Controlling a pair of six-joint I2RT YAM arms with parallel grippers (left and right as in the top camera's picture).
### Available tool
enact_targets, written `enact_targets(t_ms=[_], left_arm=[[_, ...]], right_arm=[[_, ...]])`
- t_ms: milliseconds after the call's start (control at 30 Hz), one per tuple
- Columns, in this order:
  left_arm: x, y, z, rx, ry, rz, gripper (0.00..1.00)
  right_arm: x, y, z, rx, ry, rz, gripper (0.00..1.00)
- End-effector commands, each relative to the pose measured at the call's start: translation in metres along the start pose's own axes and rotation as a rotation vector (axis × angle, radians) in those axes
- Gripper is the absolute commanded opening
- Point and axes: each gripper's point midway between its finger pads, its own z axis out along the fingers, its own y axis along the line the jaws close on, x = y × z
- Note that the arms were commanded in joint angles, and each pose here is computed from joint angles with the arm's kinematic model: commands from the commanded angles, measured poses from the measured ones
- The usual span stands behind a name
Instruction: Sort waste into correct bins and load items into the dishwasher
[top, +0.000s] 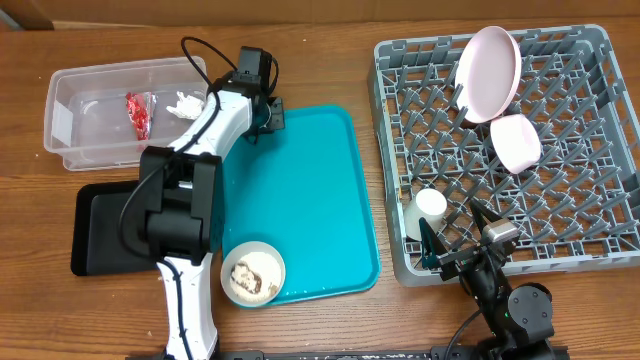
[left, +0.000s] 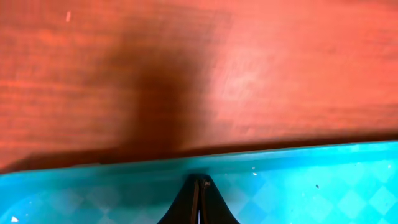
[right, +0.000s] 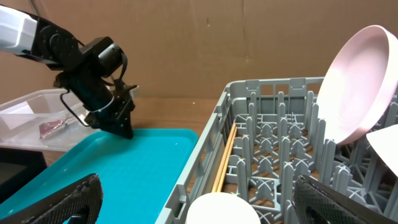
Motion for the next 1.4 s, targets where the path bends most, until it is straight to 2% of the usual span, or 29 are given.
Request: enact_targets(t_ms=[0,400,733,1067,1367], left_arm=[[0.029,0.002,0.04,0.007,0.077,-0.013,0.04],[0.009,-0.034,0.035,0.052,-0.016,0.053,0.04],[-0.025,-0.042,0.019,0.088,-0.088,-0.04,0.05],[-0.03,-0.039,0.019,0.061,-0.113,-0.05,0.04],[-0.012,-0.029,0.022,0.025,-0.041,-0.059,0.04]], right_arm=[[0.002,-0.002,0.0,0.009,-0.004,0.003,1.0],[0.002,-0.002,0.0,0.009,-0.004,0.003,1.0],[0.002,-0.002,0.0,0.009,-0.004,0.003,1.0],[0.002,-0.002,0.0,0.009,-0.004,0.004,1.0],[0.002,-0.002,0.0,0.009,-0.004,0.003,1.0]])
